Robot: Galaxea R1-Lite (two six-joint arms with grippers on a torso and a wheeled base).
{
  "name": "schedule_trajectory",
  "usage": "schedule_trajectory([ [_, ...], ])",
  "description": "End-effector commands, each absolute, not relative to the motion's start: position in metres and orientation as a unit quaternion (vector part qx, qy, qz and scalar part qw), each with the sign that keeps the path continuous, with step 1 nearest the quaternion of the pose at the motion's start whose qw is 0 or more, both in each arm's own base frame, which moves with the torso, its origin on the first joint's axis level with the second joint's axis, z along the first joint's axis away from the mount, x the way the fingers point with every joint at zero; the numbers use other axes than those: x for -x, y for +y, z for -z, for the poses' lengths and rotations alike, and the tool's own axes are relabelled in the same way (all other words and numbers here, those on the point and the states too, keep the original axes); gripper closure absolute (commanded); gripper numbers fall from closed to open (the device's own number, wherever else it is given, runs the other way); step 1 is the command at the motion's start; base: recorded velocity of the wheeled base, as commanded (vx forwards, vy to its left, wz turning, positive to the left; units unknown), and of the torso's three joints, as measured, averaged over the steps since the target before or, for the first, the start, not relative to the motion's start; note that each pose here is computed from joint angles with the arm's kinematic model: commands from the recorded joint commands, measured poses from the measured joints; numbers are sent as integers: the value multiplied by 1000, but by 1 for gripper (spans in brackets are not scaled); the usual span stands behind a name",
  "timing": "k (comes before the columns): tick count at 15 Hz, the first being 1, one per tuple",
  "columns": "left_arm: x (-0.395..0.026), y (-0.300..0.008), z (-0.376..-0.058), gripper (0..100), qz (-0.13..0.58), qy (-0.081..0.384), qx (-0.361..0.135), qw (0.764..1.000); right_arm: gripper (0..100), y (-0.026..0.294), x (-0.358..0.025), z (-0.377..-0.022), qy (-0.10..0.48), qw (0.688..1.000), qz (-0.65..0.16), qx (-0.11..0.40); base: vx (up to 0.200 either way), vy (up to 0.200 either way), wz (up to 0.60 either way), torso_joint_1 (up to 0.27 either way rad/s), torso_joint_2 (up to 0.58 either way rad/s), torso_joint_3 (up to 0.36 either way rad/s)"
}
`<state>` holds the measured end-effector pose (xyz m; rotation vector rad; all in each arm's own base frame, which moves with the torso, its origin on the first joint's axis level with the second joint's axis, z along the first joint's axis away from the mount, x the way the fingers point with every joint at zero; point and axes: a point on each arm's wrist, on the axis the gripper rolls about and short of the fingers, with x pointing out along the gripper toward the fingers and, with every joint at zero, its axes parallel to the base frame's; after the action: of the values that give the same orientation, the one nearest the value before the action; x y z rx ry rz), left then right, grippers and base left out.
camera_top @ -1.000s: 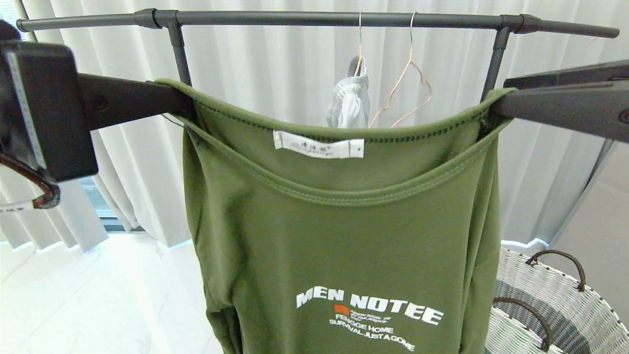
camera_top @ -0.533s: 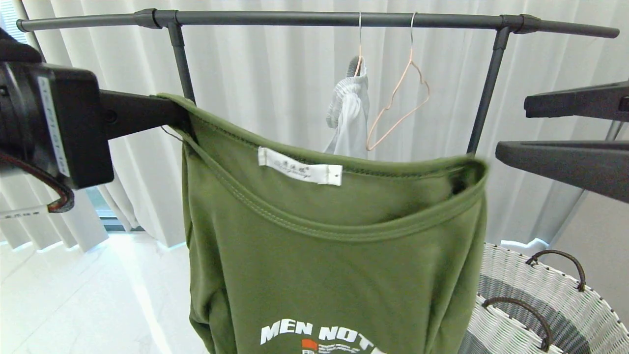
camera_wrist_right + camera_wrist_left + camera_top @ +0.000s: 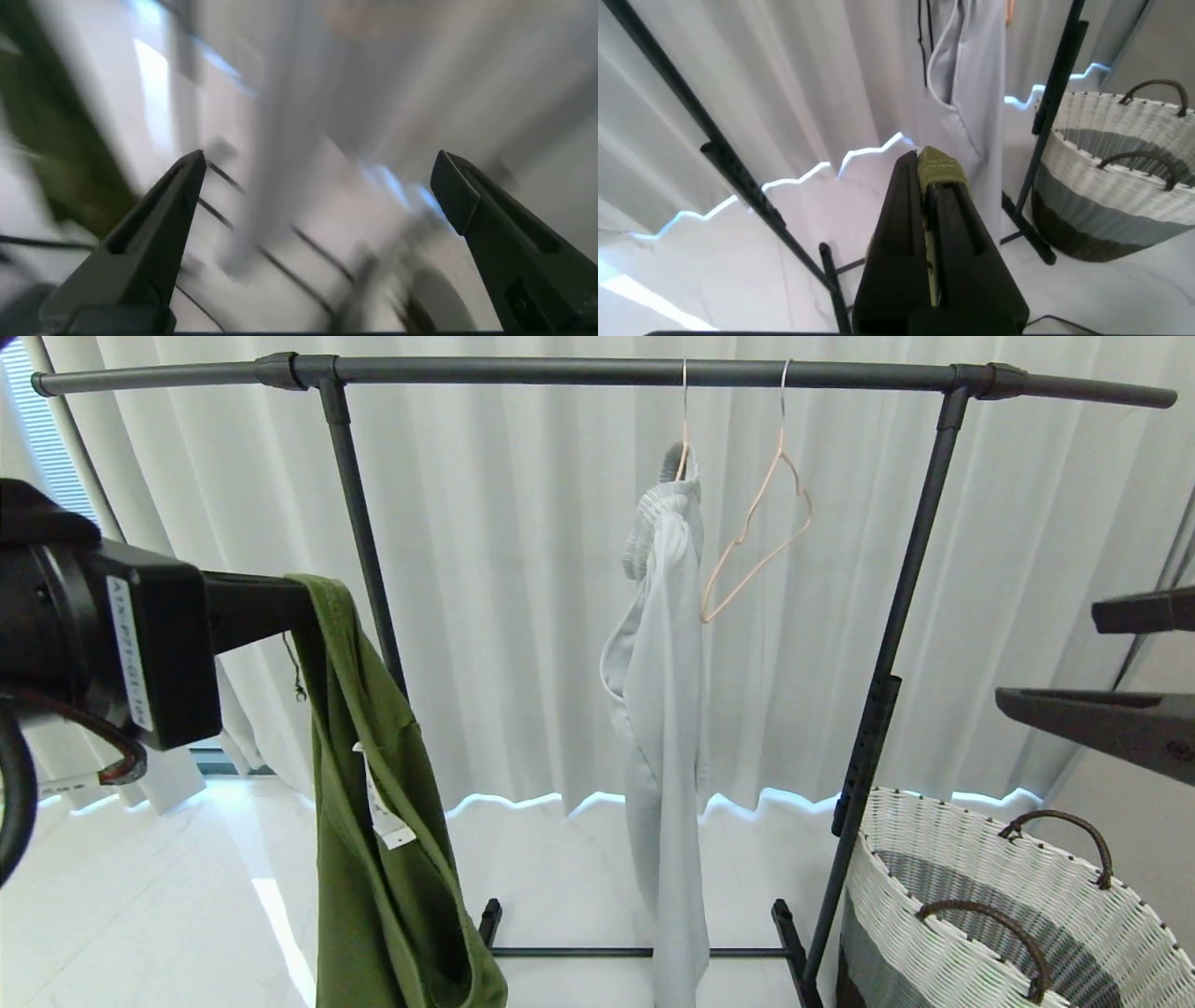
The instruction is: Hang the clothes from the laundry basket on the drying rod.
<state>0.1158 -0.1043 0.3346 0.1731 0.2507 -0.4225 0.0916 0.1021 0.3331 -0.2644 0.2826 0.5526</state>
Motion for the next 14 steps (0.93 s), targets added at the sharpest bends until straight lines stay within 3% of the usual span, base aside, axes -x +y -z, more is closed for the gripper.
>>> schedule_trajectory([
  [1,-108,-96,-329,100,208,125,-87,966,0,90,-106,-322,197,953,-149,173,0,0,0,0,0,0],
  [4,-106,-93,-322,100,185,131,-96,969,0,74,-116,-306,230,949,-44,213,0,0,0,0,0,0],
  [7,-109,-91,-315,100,157,141,-105,972,0,61,-119,-299,246,944,9,220,0,0,0,0,0,0],
  [13,-110,-91,-310,100,155,148,-109,971,0,54,-121,-305,216,966,21,141,0,0,0,8,-35,-27],
  [14,-109,-91,-310,100,155,149,-110,970,0,53,-122,-305,214,967,26,132,0,0,600,76,-305,-246],
])
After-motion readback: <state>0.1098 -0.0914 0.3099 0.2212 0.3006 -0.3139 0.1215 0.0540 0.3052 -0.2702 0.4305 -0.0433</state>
